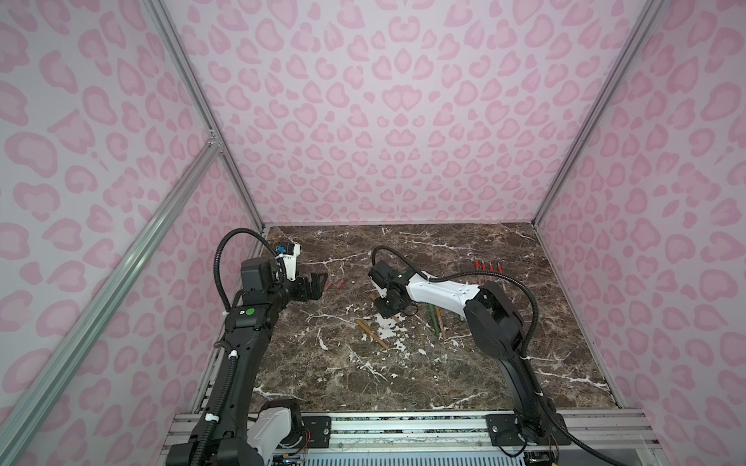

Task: Open the pen caps
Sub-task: 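Lift the tan pen toward the left gripper, cap end up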

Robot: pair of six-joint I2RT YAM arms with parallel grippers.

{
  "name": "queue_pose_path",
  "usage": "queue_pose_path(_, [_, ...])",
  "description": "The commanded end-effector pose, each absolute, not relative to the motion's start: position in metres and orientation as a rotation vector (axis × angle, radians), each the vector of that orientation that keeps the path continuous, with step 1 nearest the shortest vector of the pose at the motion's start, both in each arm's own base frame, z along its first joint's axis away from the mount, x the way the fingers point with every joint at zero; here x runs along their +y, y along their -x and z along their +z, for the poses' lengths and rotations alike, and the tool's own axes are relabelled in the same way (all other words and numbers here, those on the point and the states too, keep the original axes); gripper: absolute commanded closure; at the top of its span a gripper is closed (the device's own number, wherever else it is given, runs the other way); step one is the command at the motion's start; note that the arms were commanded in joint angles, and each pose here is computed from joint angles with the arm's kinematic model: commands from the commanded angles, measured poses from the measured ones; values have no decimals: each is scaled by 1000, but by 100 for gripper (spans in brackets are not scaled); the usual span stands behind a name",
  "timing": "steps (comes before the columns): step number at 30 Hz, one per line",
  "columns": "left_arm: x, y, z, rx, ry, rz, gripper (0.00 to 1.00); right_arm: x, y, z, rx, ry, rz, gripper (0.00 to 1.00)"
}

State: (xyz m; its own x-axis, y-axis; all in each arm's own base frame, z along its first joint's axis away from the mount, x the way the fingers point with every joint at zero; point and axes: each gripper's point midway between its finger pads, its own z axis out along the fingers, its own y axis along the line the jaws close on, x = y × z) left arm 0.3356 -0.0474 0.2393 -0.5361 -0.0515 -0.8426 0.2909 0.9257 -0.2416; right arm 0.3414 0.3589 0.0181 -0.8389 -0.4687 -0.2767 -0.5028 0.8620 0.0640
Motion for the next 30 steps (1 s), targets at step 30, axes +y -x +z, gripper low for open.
queue_pose_path(30, [-103, -342, 258, 1995, -87, -987, 8, 415, -304, 185, 2302, 516, 856, 96])
